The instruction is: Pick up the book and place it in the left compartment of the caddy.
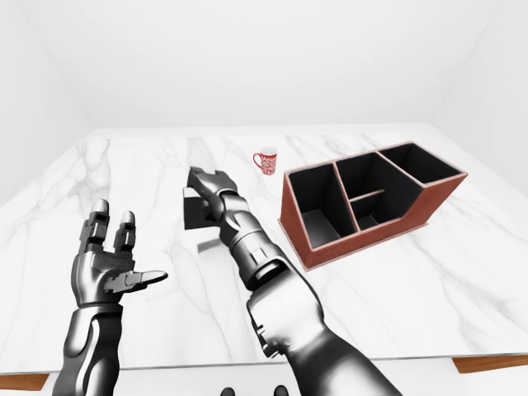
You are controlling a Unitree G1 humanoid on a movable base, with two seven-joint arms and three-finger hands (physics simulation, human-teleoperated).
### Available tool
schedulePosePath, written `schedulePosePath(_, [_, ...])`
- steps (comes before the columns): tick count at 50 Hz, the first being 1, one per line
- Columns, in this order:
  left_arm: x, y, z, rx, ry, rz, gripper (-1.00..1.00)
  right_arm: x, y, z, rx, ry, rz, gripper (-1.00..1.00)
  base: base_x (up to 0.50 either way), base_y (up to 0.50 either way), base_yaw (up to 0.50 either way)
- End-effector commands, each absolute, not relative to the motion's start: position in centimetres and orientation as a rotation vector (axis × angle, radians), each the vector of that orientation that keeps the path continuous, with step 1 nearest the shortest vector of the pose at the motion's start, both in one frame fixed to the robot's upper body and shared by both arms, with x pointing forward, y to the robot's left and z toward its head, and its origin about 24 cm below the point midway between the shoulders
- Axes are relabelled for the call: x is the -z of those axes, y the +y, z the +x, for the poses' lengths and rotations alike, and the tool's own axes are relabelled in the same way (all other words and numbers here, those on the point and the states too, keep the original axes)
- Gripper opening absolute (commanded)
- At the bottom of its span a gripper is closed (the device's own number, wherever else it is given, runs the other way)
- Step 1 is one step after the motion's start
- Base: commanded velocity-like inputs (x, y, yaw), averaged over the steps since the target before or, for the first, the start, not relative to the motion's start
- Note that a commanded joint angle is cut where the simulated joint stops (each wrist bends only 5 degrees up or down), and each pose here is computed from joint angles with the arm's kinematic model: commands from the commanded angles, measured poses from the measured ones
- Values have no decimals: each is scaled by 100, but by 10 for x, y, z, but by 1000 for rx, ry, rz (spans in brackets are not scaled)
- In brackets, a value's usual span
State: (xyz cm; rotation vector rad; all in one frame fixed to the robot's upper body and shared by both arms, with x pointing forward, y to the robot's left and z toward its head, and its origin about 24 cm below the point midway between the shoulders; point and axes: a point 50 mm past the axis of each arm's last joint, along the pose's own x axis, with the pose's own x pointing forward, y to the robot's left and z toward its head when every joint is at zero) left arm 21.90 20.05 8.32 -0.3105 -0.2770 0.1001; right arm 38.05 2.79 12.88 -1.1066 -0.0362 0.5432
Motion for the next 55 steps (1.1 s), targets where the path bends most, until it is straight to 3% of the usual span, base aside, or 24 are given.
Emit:
schedulePosePath(1, [-82,200,219,-100,-272,-304,100,-181,11,389,-391,-238,-1036,-100,0,0,0])
schedulePosePath(3, [-81,200,220,-99,-268,-304,100,-195,5,386,-314,-324,-1011,-100,0,0,0])
schedulePosePath(4, [-82,200,219,-100,-270,-303,100,-197,5,384,-370,-315,-1029,-100,0,0,0])
schedulePosePath(14, [-81,199,219,-100,-265,-296,100,-233,-31,358,-249,-478,-1115,-100,0,0,0])
schedulePosePath(28, [-80,198,219,-94,-262,-289,100,-243,-83,319,-44,-550,-1152,-100,0,0,0])
schedulePosePath(46, [-79,197,219,-95,-255,-277,100,-249,-156,278,246,-720,-772,-100,0,0,0])
schedulePosePath(55, [-79,195,219,-90,-250,-260,100,-236,-189,262,448,-740,-465,-100,0,0,0])
